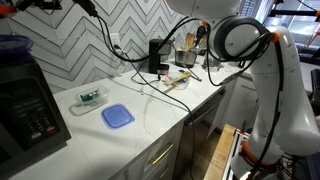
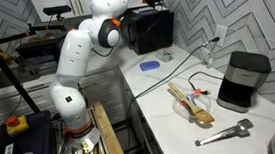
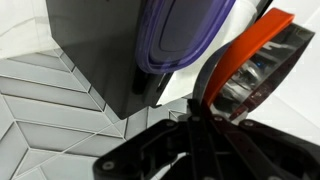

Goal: Remove the silver bowl from the top of the microwave and put it on the counter

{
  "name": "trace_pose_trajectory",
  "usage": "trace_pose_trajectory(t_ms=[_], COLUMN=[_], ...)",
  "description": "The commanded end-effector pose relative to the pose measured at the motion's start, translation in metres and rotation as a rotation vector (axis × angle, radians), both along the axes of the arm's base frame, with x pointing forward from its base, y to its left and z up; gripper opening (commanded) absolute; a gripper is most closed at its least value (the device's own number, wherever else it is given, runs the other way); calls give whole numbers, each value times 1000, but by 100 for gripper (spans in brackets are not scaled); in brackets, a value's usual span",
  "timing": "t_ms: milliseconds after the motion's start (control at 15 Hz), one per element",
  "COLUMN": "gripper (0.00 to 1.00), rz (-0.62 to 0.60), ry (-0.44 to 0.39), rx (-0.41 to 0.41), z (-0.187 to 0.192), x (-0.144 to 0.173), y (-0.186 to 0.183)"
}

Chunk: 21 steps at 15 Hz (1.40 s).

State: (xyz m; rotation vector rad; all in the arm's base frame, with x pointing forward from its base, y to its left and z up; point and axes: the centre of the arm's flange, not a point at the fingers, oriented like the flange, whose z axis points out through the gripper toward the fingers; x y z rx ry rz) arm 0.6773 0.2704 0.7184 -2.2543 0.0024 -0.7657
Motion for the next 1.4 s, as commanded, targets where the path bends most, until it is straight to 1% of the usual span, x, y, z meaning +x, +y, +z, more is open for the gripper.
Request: trace_pose_trajectory(t_ms=[0, 67, 133, 200, 400, 533, 600, 800, 867, 933, 1000, 1133, 1333], gripper=[1, 1, 1, 1, 1, 1, 1, 1, 1, 1, 2, 2, 2], rz=[61, 86, 100, 90, 82, 67, 64, 55, 20, -15, 28, -1, -9], ry=[27, 34, 41, 62, 100, 160, 193, 290, 312, 314, 294, 322, 326], rx=[-33, -67, -80, -98, -107, -91, -86, -30, -6, 33, -17, 7, 10], z=[-5, -10, -14, -18, -30, -45, -56, -87, -96, -105, -75, -88, -87], x=[-9, -20, -28, -34, -48, -57, -61, -72, -77, -82, -26, -33, -39], y=[-33, -56, -76, -93, -139, -162, -168, -185, -193, -201, -185, -197, -199])
